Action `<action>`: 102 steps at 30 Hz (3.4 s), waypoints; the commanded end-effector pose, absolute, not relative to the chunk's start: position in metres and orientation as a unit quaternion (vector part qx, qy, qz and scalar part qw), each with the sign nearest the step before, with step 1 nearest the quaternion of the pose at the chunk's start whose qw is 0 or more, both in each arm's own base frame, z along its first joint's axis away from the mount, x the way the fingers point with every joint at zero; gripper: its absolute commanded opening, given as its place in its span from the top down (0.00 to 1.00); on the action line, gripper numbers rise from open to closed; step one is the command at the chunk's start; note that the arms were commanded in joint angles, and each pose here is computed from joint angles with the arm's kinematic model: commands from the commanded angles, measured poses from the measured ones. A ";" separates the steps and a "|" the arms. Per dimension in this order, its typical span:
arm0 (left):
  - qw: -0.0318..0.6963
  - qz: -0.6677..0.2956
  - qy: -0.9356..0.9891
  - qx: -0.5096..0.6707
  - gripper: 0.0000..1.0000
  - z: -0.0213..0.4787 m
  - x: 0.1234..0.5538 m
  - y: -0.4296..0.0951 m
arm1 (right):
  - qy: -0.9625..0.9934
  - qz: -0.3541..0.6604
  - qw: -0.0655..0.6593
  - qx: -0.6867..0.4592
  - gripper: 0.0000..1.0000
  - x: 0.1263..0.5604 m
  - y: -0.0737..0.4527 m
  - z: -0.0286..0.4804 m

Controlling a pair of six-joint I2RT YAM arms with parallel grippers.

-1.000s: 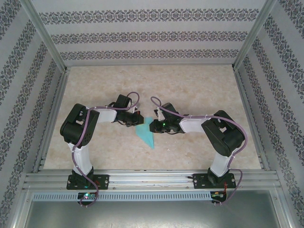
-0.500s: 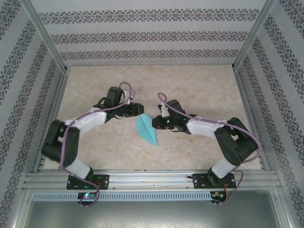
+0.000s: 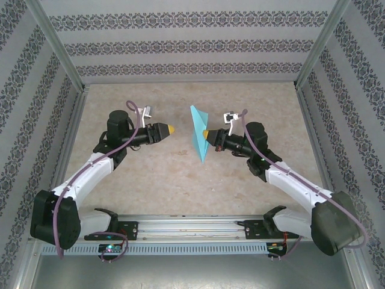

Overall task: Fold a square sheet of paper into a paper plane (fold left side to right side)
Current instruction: Turn over the paper at the center of the table.

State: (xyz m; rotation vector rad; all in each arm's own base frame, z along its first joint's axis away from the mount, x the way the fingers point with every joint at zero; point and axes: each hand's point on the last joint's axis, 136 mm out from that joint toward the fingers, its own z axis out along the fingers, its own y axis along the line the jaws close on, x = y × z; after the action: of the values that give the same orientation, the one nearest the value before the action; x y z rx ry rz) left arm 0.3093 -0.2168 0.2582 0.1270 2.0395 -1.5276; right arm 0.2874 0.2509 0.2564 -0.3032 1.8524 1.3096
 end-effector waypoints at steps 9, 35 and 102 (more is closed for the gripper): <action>0.282 -0.650 0.692 0.138 0.49 0.304 0.290 -0.256 | 0.665 0.589 0.424 -0.176 1.00 0.262 0.274 0.308; 0.294 -0.629 0.703 0.155 0.93 0.297 0.296 -0.267 | 0.667 0.607 0.404 -0.154 0.92 0.268 0.284 0.304; 0.429 -0.441 0.783 0.089 0.50 0.278 0.300 -0.191 | 0.777 0.516 0.341 -0.118 0.92 0.254 0.278 0.241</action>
State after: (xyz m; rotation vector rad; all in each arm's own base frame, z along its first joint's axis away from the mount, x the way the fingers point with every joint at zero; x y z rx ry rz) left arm 0.3020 -0.2089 0.2905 0.2366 1.9197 -1.2609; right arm 0.2515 0.2852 0.2482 -0.2810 1.9731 1.4850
